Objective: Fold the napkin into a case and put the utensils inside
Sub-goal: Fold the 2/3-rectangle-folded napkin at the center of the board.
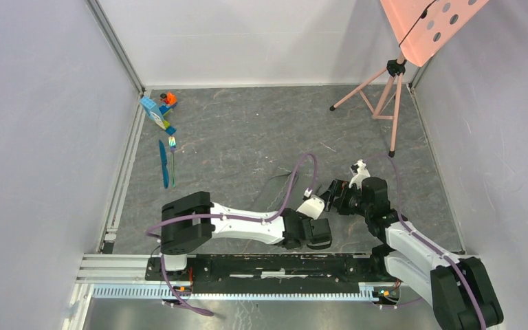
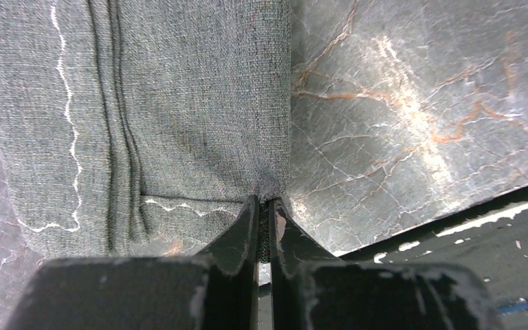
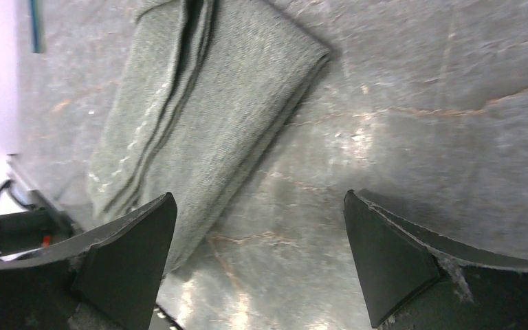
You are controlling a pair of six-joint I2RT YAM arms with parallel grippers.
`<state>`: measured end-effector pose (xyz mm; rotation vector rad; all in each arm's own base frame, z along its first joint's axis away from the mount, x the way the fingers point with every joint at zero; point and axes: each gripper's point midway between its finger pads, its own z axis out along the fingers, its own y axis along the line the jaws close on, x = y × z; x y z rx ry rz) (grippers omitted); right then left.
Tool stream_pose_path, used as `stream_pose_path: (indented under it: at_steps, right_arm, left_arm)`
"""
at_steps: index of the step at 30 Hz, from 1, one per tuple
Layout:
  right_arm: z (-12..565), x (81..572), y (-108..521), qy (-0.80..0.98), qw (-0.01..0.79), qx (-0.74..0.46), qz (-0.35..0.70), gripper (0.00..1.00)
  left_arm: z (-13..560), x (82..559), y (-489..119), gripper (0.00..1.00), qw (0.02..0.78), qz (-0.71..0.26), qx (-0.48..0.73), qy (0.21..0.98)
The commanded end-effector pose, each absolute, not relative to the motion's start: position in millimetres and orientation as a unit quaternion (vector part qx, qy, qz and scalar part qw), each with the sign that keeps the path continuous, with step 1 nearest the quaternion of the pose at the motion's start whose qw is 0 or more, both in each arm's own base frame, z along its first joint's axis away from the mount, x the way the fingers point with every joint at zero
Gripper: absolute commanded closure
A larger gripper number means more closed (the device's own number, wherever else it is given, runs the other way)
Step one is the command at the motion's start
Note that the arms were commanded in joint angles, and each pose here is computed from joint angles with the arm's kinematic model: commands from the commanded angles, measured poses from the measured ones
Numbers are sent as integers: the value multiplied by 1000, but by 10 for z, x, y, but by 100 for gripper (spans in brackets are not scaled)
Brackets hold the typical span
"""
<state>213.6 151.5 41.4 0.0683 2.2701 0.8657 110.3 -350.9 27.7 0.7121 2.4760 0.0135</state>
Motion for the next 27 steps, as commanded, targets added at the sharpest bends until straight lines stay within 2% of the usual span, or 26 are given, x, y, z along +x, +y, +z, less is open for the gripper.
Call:
stream_pose_path:
  at_steps: [1,11,18,22,27]
  right_arm:
    - [609,2085,1778,838,321,70,436,2]
    - [563,1883,2016,822,268,112,490,4]
    - [542,1799,2205,820,243,114,505,15]
    - [511,1831,2224,823,245,112,500,26]
    - [398,1939,2149,844,268,100,454,27]
  left_arm:
    - [599,1180,-3660,98,311,-53,231,921]
    - [731,1203,-3611,98,317,-62,227,919]
    - [767,1195,-3564,98,318,-65,225,919]
    - [801,1209,-3529,98,322,-61,223,918]
    - [825,1232,-3474,98,325,-60,221,918]
